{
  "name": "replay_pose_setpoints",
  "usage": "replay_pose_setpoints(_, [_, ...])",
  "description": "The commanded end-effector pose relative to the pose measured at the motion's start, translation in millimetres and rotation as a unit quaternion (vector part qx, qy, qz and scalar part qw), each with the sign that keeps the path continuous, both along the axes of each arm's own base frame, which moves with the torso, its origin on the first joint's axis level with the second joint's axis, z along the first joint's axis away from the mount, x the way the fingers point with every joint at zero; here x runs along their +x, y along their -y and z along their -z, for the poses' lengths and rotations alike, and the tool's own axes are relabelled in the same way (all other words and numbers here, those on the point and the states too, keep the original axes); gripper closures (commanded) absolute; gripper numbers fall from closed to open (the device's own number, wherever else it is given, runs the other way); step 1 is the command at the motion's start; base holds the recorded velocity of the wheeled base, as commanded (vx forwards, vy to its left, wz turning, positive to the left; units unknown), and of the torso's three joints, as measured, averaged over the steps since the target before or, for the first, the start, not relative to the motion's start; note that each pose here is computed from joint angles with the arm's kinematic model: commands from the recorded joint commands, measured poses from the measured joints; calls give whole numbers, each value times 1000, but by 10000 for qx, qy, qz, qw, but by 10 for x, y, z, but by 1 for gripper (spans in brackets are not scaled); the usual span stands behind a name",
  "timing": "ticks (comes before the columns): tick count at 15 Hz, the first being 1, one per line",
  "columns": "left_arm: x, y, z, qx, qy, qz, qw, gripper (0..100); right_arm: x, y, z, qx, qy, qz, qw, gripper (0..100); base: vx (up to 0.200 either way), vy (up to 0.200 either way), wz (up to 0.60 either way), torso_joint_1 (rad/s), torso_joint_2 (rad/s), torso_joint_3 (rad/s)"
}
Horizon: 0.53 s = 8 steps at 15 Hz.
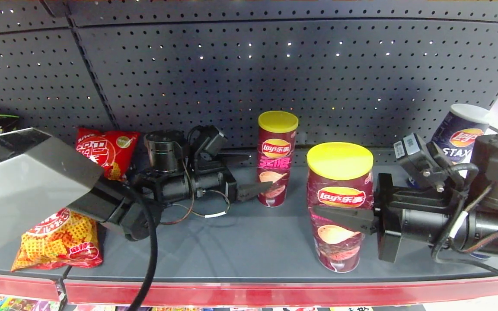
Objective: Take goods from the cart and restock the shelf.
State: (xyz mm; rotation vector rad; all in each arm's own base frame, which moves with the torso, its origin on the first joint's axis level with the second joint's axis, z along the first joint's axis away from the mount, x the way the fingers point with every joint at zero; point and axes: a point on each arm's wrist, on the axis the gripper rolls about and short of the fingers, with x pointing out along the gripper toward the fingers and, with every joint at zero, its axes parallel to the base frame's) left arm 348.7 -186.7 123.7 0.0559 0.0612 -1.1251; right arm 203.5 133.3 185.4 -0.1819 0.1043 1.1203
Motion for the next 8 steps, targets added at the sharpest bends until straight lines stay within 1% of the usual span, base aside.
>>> replay_pose_setpoints(1, [57,18,63,16,-32,-7,10000,0,-5,-1,3,-2,0,-9,10000,100,0,0,0,0,0,0])
replay_pose_setpoints(2, [153,66,114,-3,-12,15,10000,0,0,1,14,-14,-20,-2,10000,100,0,0,0,0,0,0])
replay_pose_setpoints(4, [177,142,160,0,-20,100,9999,0,6,-3,29,-29,-47,-2,10000,100,0,0,0,0,0,0])
replay_pose_setpoints(8, [247,194,210,-15,-1,161,9999,0,-11,7,84,-56,-93,-2,9999,100,0,0,0,0,0,0])
